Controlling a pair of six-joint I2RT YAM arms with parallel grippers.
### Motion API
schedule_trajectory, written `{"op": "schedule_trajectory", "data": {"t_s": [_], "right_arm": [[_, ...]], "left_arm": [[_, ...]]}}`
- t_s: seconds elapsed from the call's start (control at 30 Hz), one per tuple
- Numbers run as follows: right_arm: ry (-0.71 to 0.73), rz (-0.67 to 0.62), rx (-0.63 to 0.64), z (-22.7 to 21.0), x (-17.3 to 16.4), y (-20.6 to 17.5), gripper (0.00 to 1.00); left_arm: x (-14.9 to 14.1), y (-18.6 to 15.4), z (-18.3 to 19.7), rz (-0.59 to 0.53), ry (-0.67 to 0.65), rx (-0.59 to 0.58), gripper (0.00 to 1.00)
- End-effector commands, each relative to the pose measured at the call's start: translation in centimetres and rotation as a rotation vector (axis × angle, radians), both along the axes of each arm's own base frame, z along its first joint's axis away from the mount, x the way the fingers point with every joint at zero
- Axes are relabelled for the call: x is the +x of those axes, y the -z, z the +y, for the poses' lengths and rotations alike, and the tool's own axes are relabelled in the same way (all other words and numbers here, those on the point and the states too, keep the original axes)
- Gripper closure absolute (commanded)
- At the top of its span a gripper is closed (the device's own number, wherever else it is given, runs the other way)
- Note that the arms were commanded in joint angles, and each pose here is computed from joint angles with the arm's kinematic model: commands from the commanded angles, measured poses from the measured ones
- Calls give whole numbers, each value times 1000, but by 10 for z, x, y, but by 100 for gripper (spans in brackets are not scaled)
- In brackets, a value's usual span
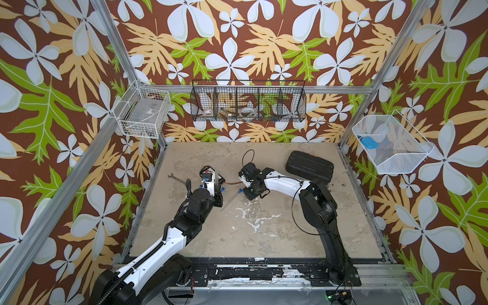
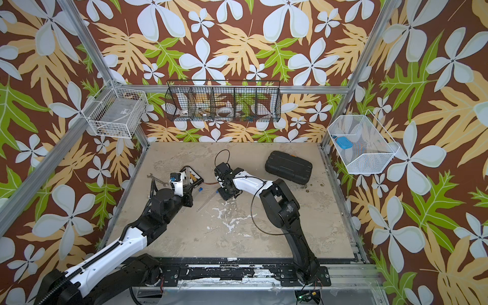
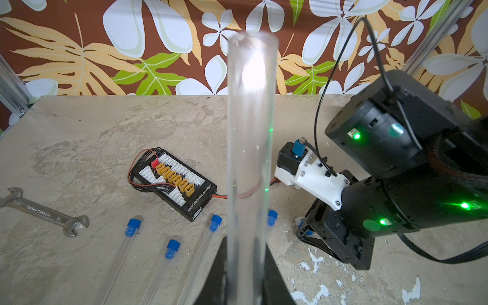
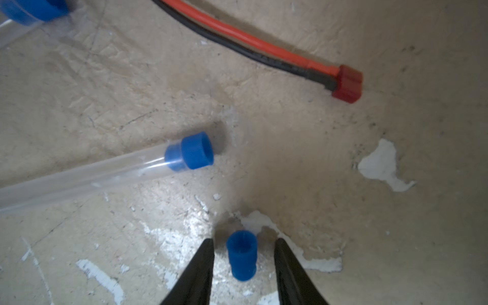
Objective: Insert stoppers into test tubes
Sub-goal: Pick up the stopper from the center of the board.
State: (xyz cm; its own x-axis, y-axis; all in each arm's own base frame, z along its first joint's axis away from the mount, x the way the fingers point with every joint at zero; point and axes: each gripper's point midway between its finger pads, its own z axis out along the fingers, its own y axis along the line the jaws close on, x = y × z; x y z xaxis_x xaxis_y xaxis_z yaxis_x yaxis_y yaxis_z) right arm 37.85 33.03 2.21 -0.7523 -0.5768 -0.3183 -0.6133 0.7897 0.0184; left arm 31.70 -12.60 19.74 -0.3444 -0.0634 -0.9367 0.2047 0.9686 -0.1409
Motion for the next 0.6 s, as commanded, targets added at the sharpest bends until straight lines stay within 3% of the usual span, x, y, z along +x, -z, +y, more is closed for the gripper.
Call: {"op": "schedule_trajectory", "data": {"t_s": [0.0,0.37,0.57], "right_arm": [[2,3,-44,-7,0,5,62],[9,30,-63,-8,-3,13,77],[91,-24,0,-7,4,-20,87]], "left_arm": [[1,-3,0,-6,0,-2,100],[0,-2,1,-4,2,10,100],[-2,-1,2,-4,1,11,100]]}}
